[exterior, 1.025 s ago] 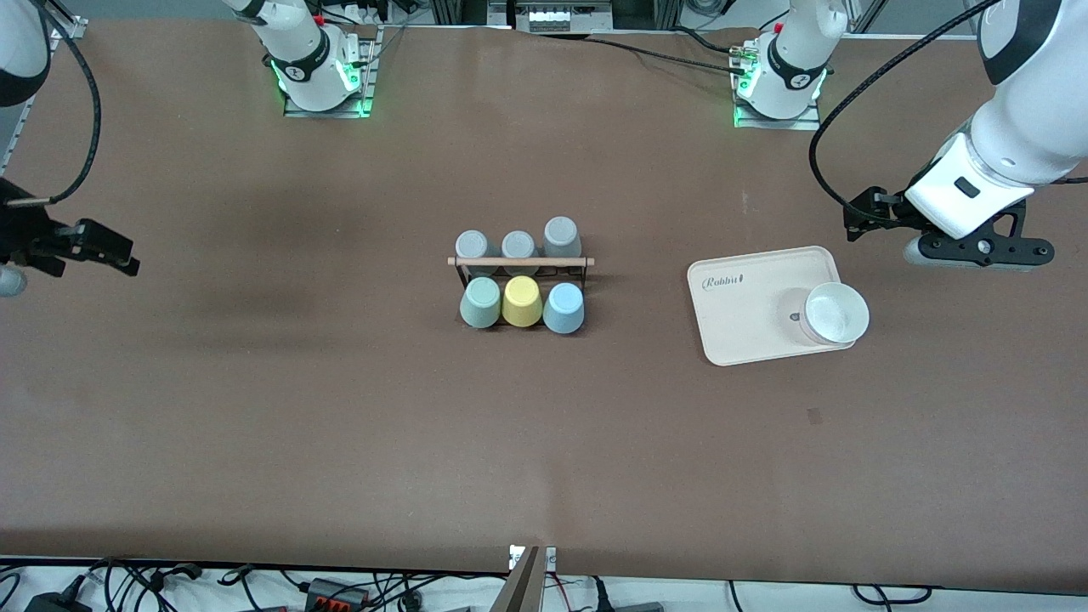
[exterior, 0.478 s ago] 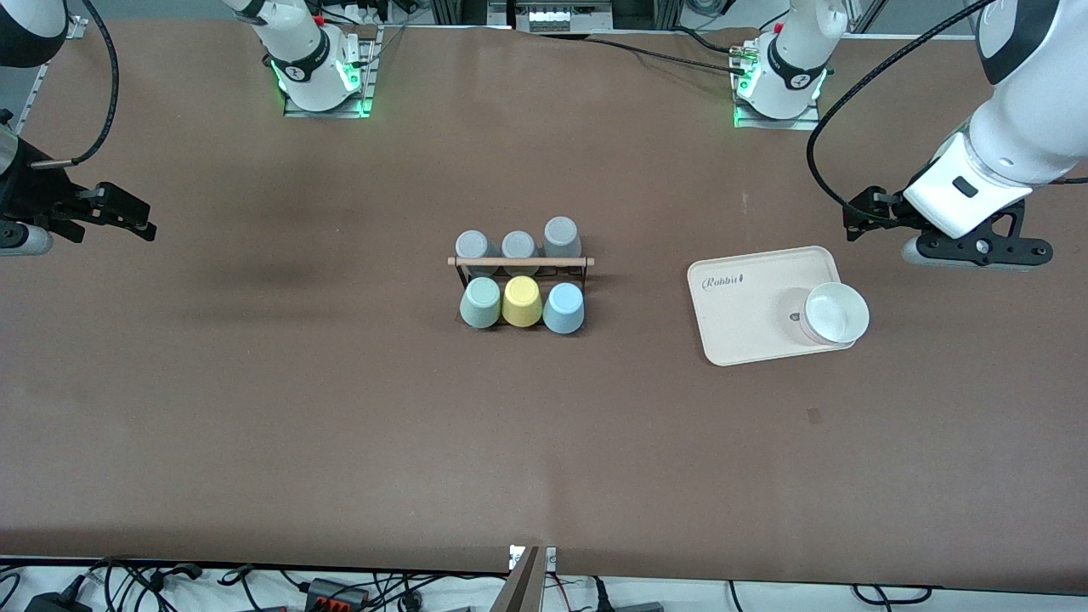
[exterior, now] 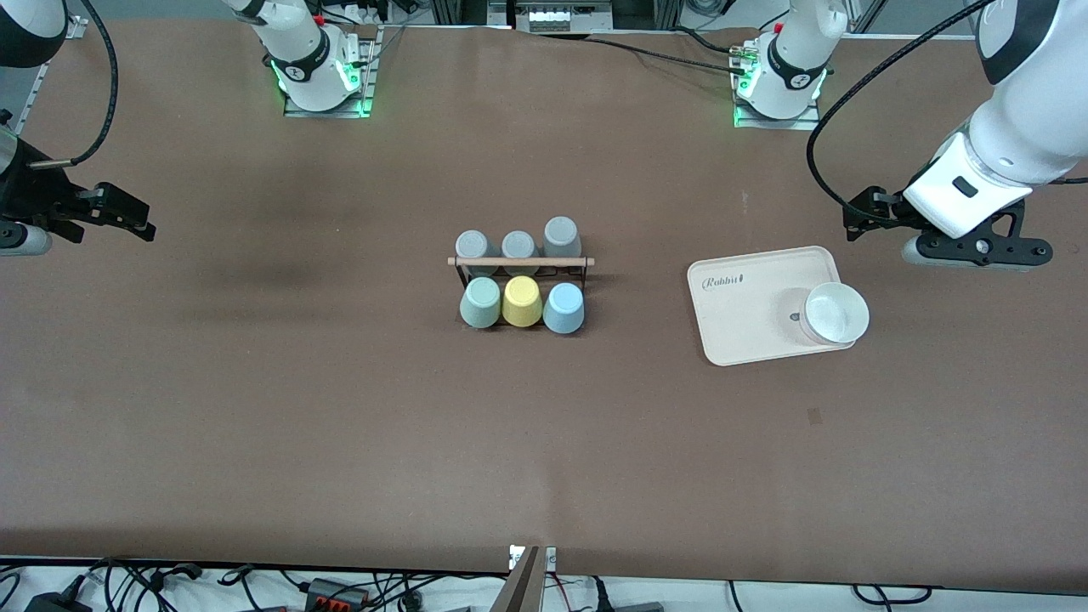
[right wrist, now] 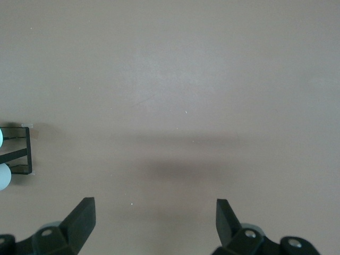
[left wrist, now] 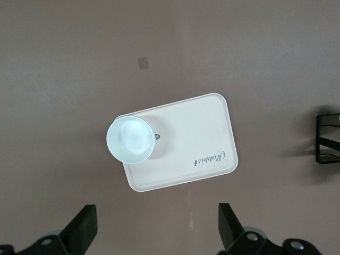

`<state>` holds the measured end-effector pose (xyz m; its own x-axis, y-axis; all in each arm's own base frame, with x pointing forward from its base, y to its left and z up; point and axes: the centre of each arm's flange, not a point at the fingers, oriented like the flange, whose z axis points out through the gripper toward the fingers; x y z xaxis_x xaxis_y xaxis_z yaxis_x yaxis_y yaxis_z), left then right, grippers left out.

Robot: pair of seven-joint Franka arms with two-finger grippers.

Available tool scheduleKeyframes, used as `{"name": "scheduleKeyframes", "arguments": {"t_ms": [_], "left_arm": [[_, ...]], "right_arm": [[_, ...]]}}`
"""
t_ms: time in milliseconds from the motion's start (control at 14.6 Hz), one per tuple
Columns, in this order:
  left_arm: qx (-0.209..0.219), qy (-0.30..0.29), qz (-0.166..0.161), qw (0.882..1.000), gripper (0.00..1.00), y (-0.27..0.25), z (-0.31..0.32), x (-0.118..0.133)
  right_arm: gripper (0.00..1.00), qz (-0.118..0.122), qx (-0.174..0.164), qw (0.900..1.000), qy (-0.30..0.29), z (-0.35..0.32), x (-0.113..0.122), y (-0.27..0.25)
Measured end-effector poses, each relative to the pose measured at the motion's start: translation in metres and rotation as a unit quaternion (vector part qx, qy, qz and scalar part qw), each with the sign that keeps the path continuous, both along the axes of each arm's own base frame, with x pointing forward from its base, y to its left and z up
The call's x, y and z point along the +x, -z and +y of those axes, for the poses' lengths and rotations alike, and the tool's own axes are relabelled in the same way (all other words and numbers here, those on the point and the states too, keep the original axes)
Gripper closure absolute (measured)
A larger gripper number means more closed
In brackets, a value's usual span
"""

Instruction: Hang scattered cups on rack with three cups

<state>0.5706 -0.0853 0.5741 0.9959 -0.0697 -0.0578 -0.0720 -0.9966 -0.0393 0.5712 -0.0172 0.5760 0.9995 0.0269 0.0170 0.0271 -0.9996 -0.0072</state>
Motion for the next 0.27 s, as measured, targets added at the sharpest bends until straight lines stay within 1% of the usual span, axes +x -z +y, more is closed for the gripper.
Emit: {"name": "scheduleKeyframes", "arguments": {"t_ms": [273], "left_arm": [[0.000,0.000,0.000,1.000,0.00,0.0000,0.0000,0.0000]], "right_arm": [[0.00,-0.005,0.000,1.000,0.000,-0.0002,-0.0023,-0.0056]]}}
